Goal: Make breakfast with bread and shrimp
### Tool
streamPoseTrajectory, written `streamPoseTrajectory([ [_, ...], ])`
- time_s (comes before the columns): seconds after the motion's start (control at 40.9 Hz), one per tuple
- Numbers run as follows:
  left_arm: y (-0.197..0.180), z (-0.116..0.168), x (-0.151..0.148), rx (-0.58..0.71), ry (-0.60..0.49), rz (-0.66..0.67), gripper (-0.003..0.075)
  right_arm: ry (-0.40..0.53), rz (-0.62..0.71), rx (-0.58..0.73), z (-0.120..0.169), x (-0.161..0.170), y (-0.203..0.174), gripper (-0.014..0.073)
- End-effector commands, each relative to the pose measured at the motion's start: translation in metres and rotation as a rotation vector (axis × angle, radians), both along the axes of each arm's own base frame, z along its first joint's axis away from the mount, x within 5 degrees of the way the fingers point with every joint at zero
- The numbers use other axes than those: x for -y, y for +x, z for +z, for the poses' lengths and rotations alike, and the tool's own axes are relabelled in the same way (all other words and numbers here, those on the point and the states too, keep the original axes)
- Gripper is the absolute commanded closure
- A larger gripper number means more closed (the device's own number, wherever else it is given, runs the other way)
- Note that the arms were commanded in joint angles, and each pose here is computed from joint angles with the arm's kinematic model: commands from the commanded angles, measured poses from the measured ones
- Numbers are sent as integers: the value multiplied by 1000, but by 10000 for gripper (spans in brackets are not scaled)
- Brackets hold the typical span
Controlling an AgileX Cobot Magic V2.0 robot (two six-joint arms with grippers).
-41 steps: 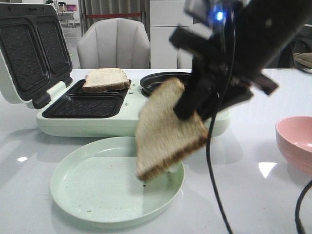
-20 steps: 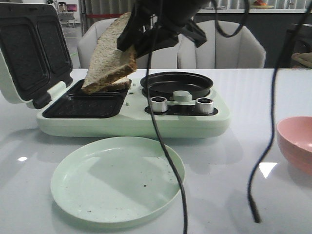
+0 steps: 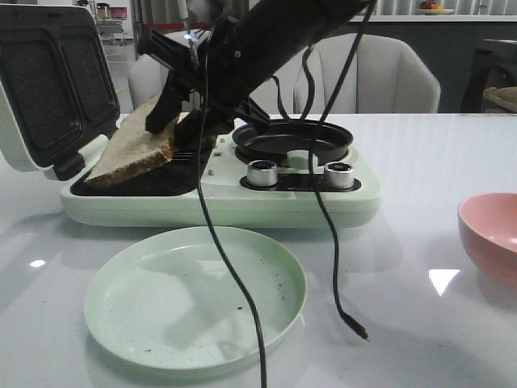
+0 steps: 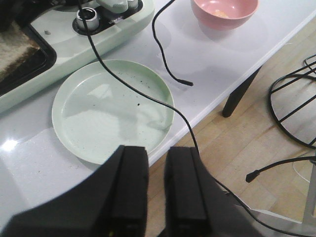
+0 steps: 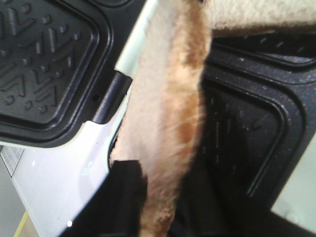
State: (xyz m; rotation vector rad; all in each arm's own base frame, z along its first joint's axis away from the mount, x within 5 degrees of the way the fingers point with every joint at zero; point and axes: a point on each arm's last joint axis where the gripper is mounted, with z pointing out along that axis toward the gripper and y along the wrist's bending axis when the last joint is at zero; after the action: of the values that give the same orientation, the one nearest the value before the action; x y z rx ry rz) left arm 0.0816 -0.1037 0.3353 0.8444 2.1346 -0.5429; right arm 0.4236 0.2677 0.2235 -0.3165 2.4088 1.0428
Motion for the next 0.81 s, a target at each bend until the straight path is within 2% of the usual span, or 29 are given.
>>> streamPoseTrajectory([
  [0.0,0,14,3,57,-85,-9,526,82,-9,88,47,2,-2,66],
  [0.073,0,14,3,57,-85,-9,526,69,-5,93,47,5,-1,-1],
  [0.195,0,14,3,57,-85,-9,526,6,25,144,58,12,-5,20],
  [0.366,1,14,3,58,-87,-9,526,-178,90,306,98,31,-22,65],
  [0.586,0,14,3,57,-88,-9,526,-397,94,400,147,58,-63,70],
  [0.684,0,14,3,54,-90,-10,526,-442,65,424,157,72,-86,72],
  [0.782,0,14,3,54,-90,-10,526,-440,53,441,161,86,-110,80],
])
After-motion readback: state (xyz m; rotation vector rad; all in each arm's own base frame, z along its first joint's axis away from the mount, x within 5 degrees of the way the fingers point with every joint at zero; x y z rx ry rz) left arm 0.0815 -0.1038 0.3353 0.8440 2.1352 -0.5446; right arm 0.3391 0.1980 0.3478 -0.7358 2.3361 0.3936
